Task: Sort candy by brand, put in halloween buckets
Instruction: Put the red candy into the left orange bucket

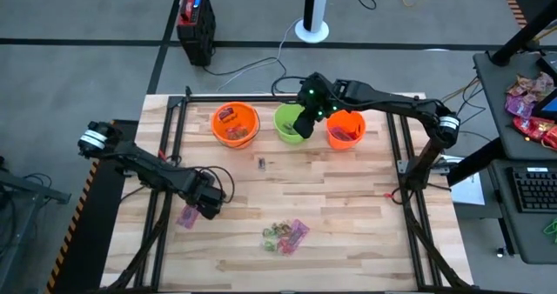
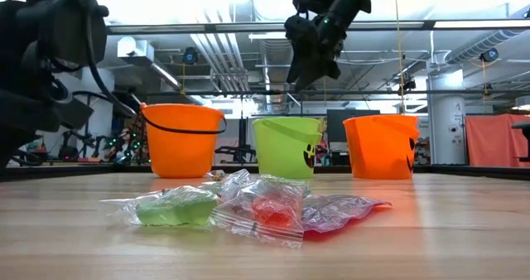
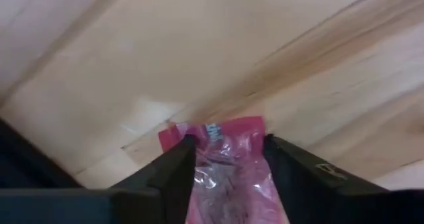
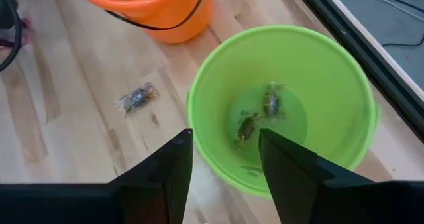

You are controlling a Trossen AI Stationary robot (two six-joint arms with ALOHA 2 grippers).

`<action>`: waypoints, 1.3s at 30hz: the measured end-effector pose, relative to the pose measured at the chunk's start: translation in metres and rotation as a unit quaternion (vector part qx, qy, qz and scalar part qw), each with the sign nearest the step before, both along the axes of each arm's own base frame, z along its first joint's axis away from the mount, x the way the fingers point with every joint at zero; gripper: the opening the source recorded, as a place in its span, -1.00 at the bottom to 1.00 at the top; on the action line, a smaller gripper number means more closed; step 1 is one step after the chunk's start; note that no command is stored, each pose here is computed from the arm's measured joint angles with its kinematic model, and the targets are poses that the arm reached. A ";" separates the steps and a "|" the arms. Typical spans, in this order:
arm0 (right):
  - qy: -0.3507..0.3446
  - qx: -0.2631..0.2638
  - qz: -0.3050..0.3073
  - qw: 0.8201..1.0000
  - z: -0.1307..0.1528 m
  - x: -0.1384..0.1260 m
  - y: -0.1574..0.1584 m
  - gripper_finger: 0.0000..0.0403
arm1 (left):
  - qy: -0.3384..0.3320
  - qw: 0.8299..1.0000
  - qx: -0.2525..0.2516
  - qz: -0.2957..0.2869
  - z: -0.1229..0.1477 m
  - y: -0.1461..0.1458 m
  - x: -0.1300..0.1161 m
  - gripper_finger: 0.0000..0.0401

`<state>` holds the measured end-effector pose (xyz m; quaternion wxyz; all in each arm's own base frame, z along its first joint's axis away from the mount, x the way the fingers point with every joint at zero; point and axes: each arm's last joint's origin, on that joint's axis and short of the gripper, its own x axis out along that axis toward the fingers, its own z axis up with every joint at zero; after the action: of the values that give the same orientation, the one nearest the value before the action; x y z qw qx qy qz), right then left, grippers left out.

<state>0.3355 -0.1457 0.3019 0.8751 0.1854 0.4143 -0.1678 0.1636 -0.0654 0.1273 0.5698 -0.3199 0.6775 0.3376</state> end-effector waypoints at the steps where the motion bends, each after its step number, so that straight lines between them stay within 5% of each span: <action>1: 0.000 0.000 0.002 1.000 0.000 0.001 0.002 -0.19 | -0.001 1.000 -0.001 0.000 -0.001 0.000 0.000 -0.20; 8: 0.000 0.000 0.016 1.000 0.000 0.005 0.011 -0.20 | -0.031 1.000 0.000 -0.004 0.002 -0.001 0.003 -0.92; 13: 0.007 0.003 0.021 1.000 0.002 0.002 0.016 -0.21 | -0.104 0.994 0.034 -0.017 0.022 0.000 0.011 -0.98; 18: 0.011 0.022 0.051 0.998 0.010 -0.006 0.029 -0.24 | -0.253 0.963 0.069 -0.061 0.079 -0.001 0.027 -1.00; 23: -0.055 0.045 0.152 0.986 0.012 0.001 0.060 -0.26 | -0.431 0.881 0.149 -0.125 0.150 0.004 0.035 -1.00; 29: -0.221 -0.003 0.235 0.947 0.020 0.032 0.106 -0.20 | -0.633 0.704 0.218 -0.237 0.228 0.013 0.035 -1.00; 33: -0.316 -0.017 0.258 0.913 0.038 0.042 0.124 -0.08 | -0.704 0.620 0.227 -0.262 0.252 0.023 0.033 -1.00; 35: -0.346 -0.015 0.265 0.900 0.046 0.044 0.130 -0.01 | -0.715 0.603 0.237 -0.265 0.256 0.026 0.033 -1.00; 39: -0.370 -0.019 0.269 0.889 0.057 0.046 0.135 0.10 | -0.713 0.597 0.242 -0.276 0.253 0.028 0.043 -1.00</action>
<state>0.3813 -0.0112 0.3588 0.9800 0.0982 0.0912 0.1472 0.2069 -0.0377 0.3807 0.9941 -0.1069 0.0045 -0.0199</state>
